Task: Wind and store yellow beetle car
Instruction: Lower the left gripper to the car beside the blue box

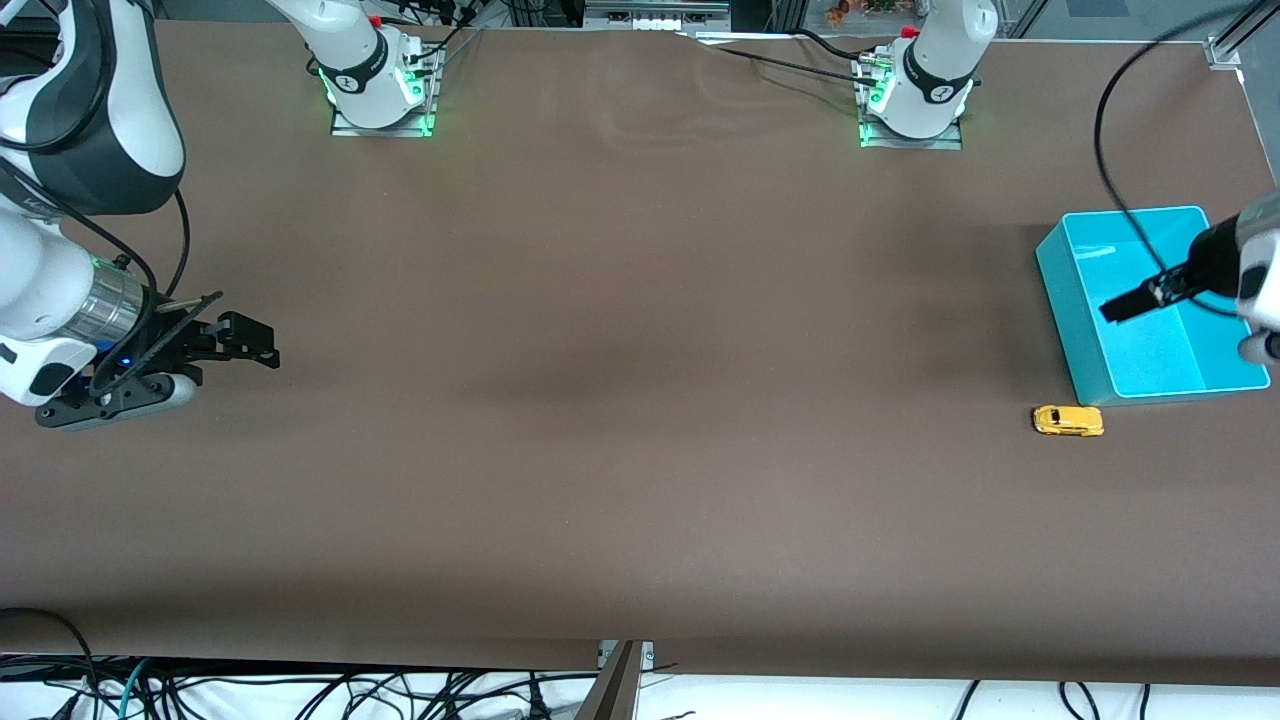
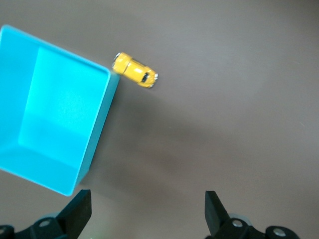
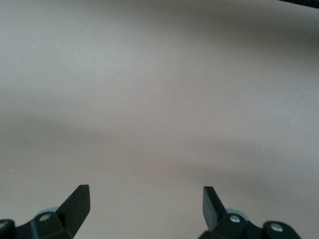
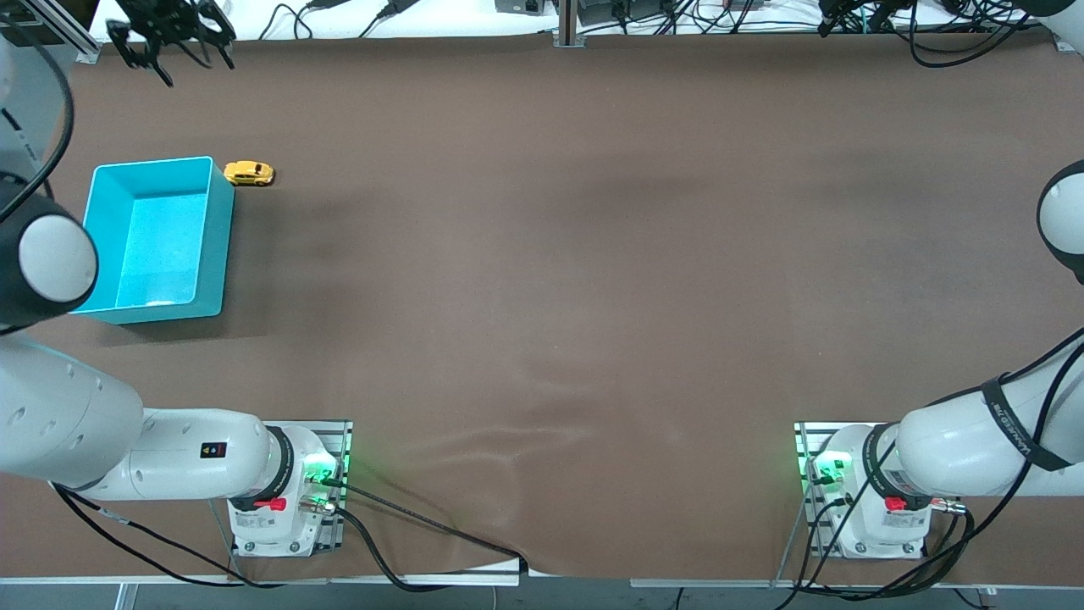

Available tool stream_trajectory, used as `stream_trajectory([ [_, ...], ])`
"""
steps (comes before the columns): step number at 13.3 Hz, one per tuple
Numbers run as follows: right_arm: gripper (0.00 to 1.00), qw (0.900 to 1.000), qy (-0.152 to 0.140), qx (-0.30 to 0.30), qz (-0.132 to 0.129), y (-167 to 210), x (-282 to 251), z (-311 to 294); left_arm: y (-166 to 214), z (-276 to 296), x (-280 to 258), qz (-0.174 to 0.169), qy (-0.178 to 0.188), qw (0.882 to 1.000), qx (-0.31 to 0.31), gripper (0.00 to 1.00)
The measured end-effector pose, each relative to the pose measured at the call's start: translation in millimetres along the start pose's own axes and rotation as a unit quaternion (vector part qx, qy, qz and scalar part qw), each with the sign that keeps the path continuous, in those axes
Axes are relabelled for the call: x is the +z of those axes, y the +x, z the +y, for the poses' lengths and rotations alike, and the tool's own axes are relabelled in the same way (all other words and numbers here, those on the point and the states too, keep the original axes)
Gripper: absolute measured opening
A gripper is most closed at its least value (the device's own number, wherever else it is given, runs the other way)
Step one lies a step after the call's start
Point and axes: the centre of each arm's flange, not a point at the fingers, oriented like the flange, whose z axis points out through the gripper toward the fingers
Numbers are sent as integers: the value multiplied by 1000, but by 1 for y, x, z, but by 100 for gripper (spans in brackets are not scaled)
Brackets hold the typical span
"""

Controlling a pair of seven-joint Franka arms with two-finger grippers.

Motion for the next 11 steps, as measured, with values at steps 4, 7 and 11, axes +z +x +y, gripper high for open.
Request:
stream_trajectory([
  [4,100,1000,-29,-9,6,2,-11,-4,61,-1,89,4,-2,988,-156,100],
  [7,100,998,-41,10,41,2,-54,17,96,2,158,36,18,949,-314,100],
  [11,100,998,-46,16,48,-5,-76,23,116,14,226,50,20,911,-410,100],
])
